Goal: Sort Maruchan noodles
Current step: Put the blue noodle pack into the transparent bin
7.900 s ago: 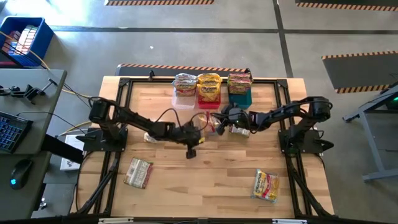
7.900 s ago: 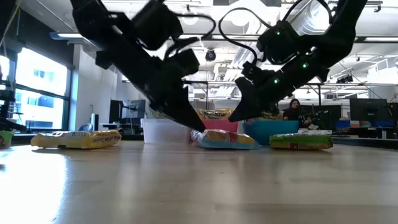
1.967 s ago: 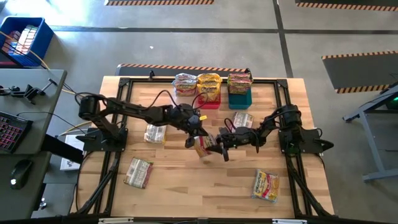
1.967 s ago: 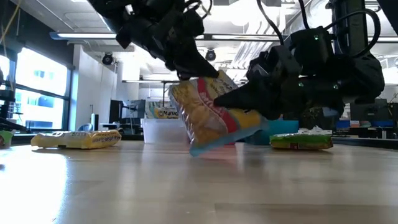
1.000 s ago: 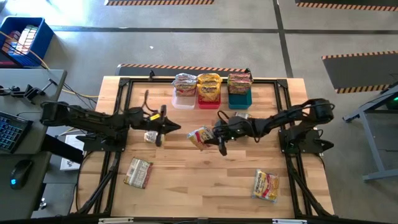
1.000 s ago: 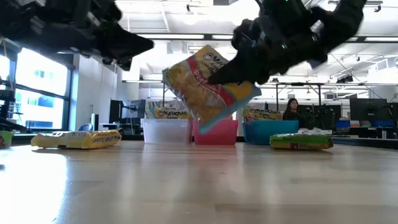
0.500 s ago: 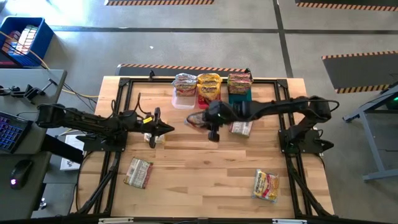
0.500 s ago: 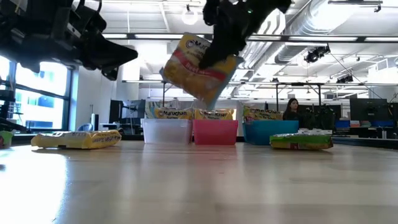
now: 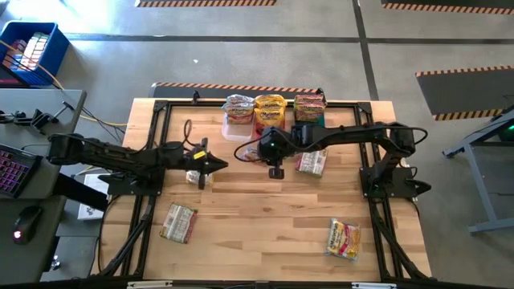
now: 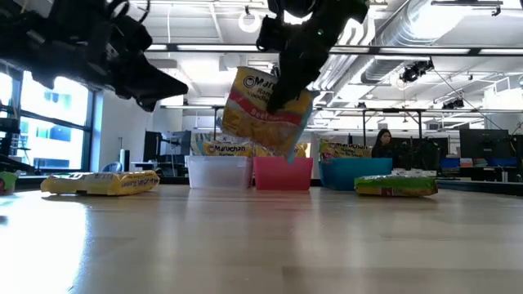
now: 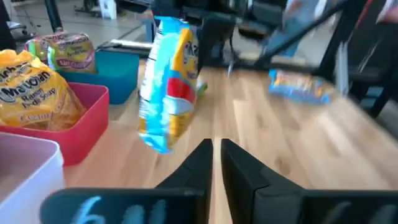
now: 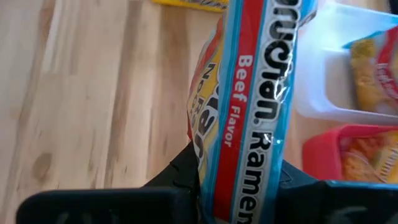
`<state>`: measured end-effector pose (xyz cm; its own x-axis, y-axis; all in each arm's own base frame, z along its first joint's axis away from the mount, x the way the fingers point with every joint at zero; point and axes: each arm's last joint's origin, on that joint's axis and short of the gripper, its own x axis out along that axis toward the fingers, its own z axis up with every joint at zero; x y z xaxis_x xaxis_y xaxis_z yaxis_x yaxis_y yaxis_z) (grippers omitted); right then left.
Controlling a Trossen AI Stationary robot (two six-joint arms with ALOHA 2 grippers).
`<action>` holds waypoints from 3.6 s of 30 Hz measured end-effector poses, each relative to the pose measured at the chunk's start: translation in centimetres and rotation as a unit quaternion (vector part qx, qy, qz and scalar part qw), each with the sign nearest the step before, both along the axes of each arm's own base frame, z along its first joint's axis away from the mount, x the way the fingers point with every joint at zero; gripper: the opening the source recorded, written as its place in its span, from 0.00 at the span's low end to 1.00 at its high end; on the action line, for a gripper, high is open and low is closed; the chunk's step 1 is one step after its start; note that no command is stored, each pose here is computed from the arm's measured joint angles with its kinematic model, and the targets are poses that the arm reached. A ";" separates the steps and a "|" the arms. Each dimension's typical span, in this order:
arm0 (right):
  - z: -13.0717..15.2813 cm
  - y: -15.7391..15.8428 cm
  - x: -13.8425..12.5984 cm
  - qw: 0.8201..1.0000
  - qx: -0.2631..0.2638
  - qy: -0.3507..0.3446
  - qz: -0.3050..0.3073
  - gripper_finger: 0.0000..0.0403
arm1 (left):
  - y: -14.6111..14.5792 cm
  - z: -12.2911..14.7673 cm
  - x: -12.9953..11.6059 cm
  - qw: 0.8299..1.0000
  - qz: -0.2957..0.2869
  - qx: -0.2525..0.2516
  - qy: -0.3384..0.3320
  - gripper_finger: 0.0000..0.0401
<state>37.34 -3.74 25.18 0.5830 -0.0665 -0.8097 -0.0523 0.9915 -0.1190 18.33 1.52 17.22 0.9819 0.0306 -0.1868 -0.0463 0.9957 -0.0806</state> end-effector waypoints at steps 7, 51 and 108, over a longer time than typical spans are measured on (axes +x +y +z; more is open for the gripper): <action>-0.2 0.4 0.2 1.000 0.010 -0.002 0.027 0.16 | 0.1 2.4 1.7 0.999 -0.011 0.036 0.039 0.19; 2.1 -16.0 8.5 0.993 -0.095 0.062 0.023 0.17 | 0.3 -1.4 -0.8 0.997 0.054 -0.004 0.059 0.03; 4.7 -9.1 8.7 0.991 -0.049 0.037 0.117 0.17 | 1.3 3.0 0.2 0.974 0.205 0.077 0.051 0.42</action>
